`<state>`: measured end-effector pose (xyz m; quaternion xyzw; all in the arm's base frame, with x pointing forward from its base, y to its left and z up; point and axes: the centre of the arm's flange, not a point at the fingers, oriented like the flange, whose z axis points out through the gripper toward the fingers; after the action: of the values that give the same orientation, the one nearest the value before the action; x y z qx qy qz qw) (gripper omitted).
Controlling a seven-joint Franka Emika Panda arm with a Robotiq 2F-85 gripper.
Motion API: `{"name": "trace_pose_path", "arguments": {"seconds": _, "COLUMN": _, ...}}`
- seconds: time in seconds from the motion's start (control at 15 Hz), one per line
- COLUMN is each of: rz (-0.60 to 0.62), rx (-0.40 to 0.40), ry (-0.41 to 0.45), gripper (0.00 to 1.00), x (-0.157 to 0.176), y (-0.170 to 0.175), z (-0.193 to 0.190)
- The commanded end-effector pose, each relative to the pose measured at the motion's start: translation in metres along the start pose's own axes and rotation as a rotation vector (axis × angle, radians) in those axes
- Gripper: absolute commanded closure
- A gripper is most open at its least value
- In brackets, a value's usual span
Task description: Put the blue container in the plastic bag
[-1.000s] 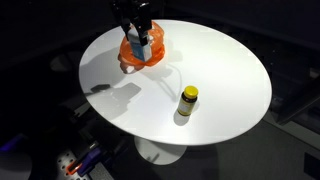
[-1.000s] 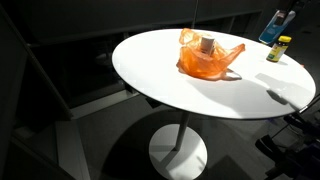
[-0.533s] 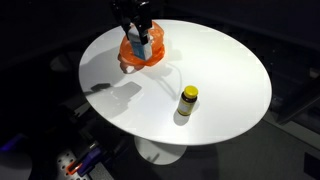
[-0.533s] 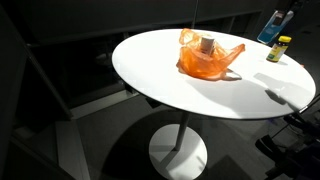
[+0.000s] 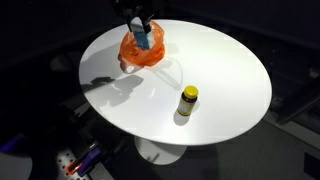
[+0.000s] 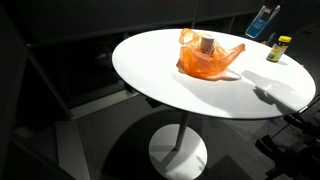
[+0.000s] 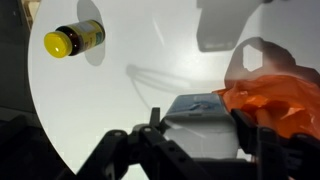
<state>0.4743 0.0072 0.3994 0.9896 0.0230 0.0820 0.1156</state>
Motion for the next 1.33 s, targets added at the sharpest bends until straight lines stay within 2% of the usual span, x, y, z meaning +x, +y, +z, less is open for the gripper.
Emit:
{"name": "trace_pose_path", "arguments": {"seconds": 0.0, "rz": -0.085, "rx": -0.004, "ry": 0.048, "gripper": 0.55, "x": 0.023, "y": -0.011, "z": 0.005}}
{"name": "trace_pose_path", "arguments": {"seconds": 0.67, "rz": -0.249, "rx": 0.072, "ry": 0.085, "gripper": 0.55, "x": 0.053, "y": -0.054, "z": 0.031}}
{"name": "trace_pose_path", "arguments": {"seconds": 1.07, "rz": -0.241, "rx": 0.155, "ry": 0.047, "gripper": 0.55, "x": 0.056, "y": -0.072, "z": 0.042}}
{"name": "trace_pose_path", "arguments": {"seconds": 1.27, "rz": -0.204, "rx": 0.164, "ry": 0.011, "gripper": 0.55, "x": 0.056, "y": -0.071, "z": 0.052}}
